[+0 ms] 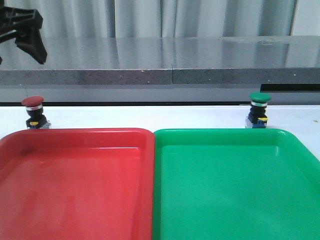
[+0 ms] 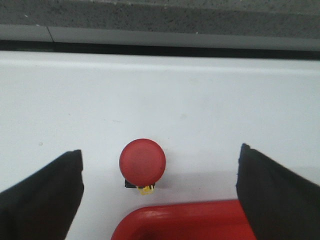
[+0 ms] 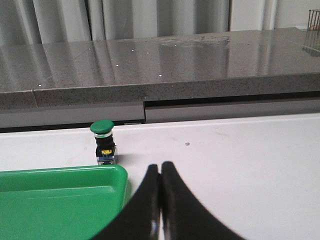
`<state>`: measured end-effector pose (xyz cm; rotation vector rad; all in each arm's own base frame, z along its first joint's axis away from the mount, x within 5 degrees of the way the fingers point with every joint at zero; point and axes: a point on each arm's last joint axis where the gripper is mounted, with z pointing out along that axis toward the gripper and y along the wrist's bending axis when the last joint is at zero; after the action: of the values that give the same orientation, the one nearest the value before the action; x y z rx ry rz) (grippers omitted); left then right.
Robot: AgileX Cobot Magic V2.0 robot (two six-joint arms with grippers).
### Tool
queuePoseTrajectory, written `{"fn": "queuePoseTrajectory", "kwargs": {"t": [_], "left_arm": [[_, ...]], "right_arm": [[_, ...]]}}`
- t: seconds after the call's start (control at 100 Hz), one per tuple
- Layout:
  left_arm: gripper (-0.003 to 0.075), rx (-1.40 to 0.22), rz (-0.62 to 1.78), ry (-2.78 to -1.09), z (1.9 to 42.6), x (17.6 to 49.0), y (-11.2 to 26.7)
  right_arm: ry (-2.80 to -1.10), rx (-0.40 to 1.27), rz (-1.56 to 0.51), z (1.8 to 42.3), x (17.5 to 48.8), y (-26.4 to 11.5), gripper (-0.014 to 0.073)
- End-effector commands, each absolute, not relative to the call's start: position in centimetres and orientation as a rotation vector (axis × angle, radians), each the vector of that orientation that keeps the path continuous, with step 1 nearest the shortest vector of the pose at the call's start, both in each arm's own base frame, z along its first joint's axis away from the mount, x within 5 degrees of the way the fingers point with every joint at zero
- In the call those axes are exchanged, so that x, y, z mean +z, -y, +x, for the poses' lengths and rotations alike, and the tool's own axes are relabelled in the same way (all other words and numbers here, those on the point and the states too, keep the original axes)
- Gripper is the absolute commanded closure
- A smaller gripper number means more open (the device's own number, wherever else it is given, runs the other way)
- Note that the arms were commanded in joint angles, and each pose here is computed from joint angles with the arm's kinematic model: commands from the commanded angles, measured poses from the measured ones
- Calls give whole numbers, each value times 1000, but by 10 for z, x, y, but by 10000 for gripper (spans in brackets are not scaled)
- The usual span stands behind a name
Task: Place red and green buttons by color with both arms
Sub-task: 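Lower the left gripper onto the red-capped button and close it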
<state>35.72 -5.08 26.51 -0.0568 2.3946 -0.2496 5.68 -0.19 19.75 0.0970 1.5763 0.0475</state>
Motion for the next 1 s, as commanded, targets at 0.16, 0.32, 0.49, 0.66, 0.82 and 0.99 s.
{"fn": "queuePoseTrajectory", "kwargs": {"t": [0.16,0.32,0.49,0.66,0.82,0.99], "left_arm": [[123,-246,-44,-2365,390,262,56],[123,-241,-44,-2421,403,241,58],[123,-211,-23,-2462,409,223,58],[171,-208,-20,-2473,409,221,58],[368,-208,-20,-2477,409,221,58],[545,-210,-19,-2459,409,227,58]], "right_arm": [[-1449,31,76,54,213,2,659],[-1449,31,76,54,213,2,659],[-1449,31,76,54,213,2,659],[-1449,31,76,54,213,2,659],[-1449,31,76,54,213,2,659],[-1449,31,76,54,213,2,659]]}}
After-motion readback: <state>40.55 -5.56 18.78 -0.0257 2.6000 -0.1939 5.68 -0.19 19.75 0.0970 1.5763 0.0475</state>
